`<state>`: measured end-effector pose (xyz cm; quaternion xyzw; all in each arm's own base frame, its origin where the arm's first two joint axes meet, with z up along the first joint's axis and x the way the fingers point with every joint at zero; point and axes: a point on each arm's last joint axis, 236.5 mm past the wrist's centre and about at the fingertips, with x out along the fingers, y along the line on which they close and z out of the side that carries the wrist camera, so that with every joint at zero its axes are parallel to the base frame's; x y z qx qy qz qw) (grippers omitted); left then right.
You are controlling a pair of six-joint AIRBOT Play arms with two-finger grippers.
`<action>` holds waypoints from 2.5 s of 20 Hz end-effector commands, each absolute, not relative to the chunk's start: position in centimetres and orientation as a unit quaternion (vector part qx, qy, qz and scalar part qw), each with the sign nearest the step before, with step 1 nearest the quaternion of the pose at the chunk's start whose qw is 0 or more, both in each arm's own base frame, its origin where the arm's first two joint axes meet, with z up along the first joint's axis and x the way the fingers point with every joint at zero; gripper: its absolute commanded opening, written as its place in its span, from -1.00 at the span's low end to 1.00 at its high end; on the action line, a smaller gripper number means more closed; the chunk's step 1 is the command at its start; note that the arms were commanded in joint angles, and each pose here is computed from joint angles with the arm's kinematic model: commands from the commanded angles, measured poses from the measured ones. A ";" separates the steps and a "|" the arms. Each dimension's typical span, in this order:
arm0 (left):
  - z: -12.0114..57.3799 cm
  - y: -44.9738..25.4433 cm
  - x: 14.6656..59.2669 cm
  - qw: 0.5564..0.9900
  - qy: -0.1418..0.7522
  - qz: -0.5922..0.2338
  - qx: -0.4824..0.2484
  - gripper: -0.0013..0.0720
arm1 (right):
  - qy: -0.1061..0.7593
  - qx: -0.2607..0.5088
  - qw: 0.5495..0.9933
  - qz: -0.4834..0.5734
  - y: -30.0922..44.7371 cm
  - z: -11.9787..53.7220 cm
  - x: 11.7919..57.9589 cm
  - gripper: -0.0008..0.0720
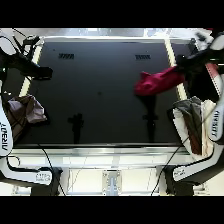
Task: Fold the shirts.
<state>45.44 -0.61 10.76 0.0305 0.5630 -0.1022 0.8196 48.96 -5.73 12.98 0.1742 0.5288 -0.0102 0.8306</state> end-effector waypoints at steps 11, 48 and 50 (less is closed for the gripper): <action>9.5 -1.5 45.7 0.811 0.575 -0.107 0.020 -0.92 | 0.485 0.241 0.801 -0.254 -23.7 23.7 25.3 -0.94; 9.8 -5.0 45.6 0.805 0.579 -0.115 -0.057 -0.92 | 0.400 0.075 0.896 0.176 5.1 26.0 34.5 0.10; 9.8 -5.0 45.6 0.805 0.579 -0.115 -0.057 -0.93 | 0.415 0.078 0.889 0.179 5.3 25.5 33.9 0.11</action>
